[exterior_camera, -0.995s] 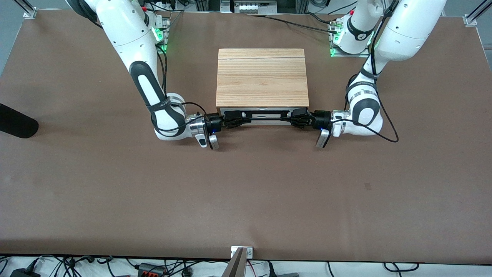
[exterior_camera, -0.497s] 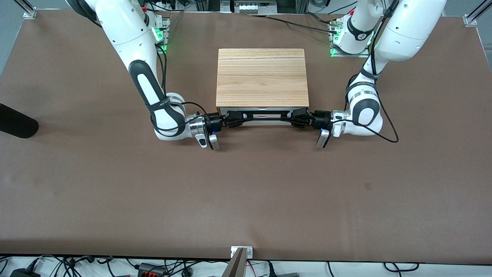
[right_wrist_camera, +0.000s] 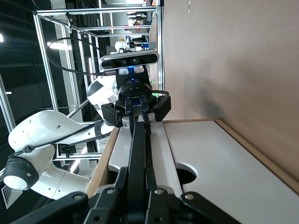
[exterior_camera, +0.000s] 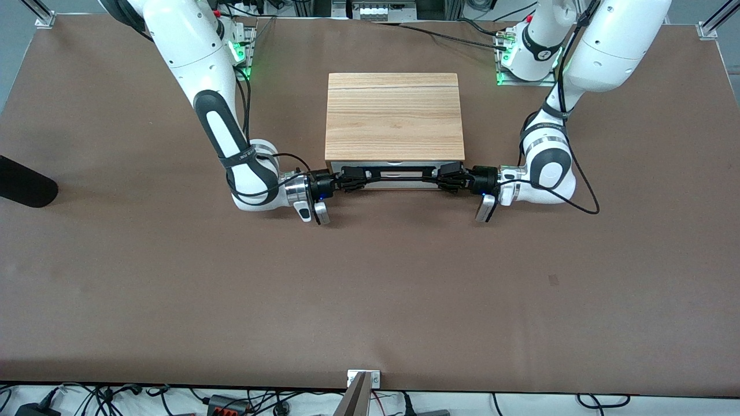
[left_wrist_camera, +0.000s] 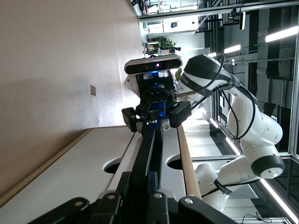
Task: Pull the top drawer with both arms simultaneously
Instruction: 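Pull the black handle outward with both grippers, sliding the drawer open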
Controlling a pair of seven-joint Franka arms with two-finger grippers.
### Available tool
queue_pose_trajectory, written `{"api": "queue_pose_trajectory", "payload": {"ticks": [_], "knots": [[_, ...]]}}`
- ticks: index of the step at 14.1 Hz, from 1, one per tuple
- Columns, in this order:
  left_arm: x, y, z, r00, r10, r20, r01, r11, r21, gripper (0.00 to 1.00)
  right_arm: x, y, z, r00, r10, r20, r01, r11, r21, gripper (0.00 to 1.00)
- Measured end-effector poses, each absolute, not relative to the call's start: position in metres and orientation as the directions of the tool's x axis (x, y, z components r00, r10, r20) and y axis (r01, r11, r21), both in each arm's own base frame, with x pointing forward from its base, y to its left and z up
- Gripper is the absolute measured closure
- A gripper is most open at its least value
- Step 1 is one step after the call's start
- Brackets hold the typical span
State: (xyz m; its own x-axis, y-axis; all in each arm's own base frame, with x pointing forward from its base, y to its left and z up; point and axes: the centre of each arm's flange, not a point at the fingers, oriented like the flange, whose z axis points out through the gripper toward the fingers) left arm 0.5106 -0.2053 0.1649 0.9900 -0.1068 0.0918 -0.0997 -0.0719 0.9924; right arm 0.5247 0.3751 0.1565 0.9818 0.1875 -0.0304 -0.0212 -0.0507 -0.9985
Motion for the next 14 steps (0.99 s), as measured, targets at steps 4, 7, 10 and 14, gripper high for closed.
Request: {"api": "queue_pose_trajectory", "payload": {"ticks": [4,7,10,14], "knots": [[0.52,-0.206,0.163,0.989,-0.104,0.103,-0.11,-0.065,0.992,0.82,0.532,0.374,0.158,0.984,0.177,-0.017,-0.007,-0.056,-0.998,0.82],[0.533,-0.206,0.162,0.988,-0.101,0.115,-0.121,-0.05,0.991,0.82,0.542,0.373,0.161,0.986,0.164,0.0,0.01,-0.059,-0.998,0.82],[0.554,-0.208,0.158,0.988,-0.097,0.121,-0.125,-0.036,0.992,0.82,0.559,0.37,0.158,0.989,0.148,0.016,0.024,-0.054,-0.998,0.82],[0.57,-0.207,0.156,0.988,-0.091,0.122,-0.124,-0.024,0.992,0.82,0.574,0.37,0.157,0.99,0.138,0.035,0.041,-0.044,-0.998,0.82]]}}
